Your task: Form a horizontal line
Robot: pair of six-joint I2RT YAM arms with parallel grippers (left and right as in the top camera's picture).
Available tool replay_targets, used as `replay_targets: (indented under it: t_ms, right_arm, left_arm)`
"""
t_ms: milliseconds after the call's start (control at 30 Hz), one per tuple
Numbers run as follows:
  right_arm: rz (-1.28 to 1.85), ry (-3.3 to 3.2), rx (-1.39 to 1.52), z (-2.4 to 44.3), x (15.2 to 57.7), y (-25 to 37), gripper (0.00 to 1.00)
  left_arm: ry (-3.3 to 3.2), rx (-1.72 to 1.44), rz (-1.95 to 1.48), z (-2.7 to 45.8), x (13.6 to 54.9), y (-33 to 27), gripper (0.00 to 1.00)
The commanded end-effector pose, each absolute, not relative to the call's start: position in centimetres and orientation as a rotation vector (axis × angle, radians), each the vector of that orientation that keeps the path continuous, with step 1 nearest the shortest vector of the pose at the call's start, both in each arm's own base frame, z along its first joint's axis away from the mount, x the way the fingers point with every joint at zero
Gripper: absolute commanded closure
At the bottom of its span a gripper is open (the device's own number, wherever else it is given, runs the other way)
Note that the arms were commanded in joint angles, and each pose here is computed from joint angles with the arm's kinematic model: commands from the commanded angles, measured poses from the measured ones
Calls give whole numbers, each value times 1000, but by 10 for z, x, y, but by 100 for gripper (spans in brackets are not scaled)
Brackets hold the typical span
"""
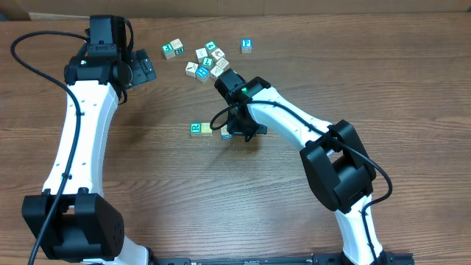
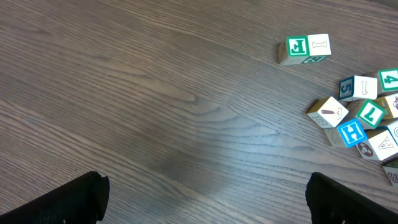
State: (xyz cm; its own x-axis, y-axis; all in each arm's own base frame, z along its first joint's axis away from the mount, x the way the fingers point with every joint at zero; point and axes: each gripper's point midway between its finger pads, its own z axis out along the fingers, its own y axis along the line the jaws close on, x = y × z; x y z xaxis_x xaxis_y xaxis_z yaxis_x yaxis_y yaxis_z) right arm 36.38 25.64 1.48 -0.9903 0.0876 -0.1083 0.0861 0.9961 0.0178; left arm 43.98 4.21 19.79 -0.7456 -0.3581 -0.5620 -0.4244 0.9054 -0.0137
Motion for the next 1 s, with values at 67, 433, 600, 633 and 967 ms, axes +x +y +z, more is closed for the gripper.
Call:
replay_targets:
  t_ms: [67, 433, 600, 633, 967]
  right_arm:
    - [35, 3007, 126, 25, 365, 257, 96]
    - [35, 3007, 126, 25, 365, 257, 96]
    - [34, 3008, 125, 25, 365, 257, 96]
    - [34, 3008, 125, 25, 365, 257, 96]
    - [34, 3008, 126, 25, 365, 257, 96]
  left_arm:
    - [2486, -558, 175, 198, 440, 44, 1]
    - [2486, -558, 175, 198, 440, 44, 0]
    - [2486, -558, 175, 198, 440, 44, 0]
    - [2486, -558, 175, 198, 440, 44, 1]
    - [2486, -558, 175, 198, 440, 44, 0]
